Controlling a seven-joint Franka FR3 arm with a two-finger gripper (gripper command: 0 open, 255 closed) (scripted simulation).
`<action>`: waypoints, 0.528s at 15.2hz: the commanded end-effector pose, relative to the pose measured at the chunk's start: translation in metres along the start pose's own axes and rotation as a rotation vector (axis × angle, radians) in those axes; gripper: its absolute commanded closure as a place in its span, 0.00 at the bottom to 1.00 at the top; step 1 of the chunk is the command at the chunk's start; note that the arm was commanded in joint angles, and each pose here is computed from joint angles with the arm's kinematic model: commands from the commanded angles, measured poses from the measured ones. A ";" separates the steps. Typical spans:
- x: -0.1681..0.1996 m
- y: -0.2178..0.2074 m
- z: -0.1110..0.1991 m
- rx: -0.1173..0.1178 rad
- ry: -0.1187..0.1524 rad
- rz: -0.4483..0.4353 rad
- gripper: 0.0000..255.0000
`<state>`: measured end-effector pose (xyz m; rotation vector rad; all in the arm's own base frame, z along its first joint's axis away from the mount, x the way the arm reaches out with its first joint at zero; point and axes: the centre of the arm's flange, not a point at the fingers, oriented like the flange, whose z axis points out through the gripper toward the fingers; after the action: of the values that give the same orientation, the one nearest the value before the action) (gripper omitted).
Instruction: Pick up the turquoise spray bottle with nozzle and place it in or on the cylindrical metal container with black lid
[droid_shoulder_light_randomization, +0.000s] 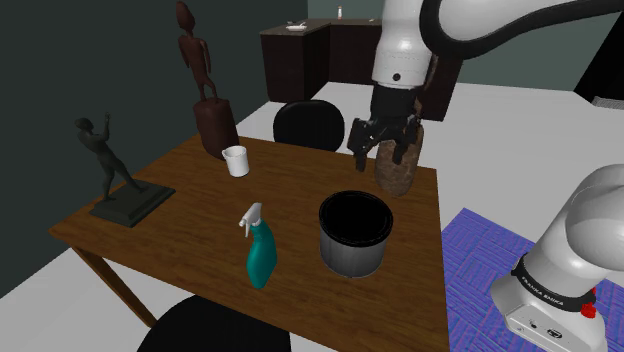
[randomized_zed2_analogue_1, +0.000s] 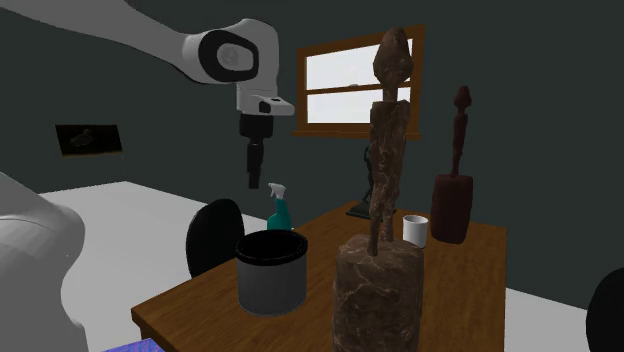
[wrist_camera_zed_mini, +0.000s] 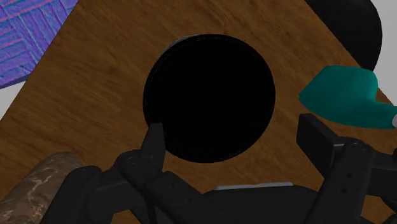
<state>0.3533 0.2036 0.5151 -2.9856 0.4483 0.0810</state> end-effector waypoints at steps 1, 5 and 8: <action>0.004 -0.025 0.010 0.003 0.004 0.048 0.00; 0.014 -0.073 0.027 0.006 0.012 0.136 0.00; 0.025 -0.109 0.039 0.007 0.018 0.202 0.00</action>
<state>0.4030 0.2934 0.4902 -2.9377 0.7108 0.0710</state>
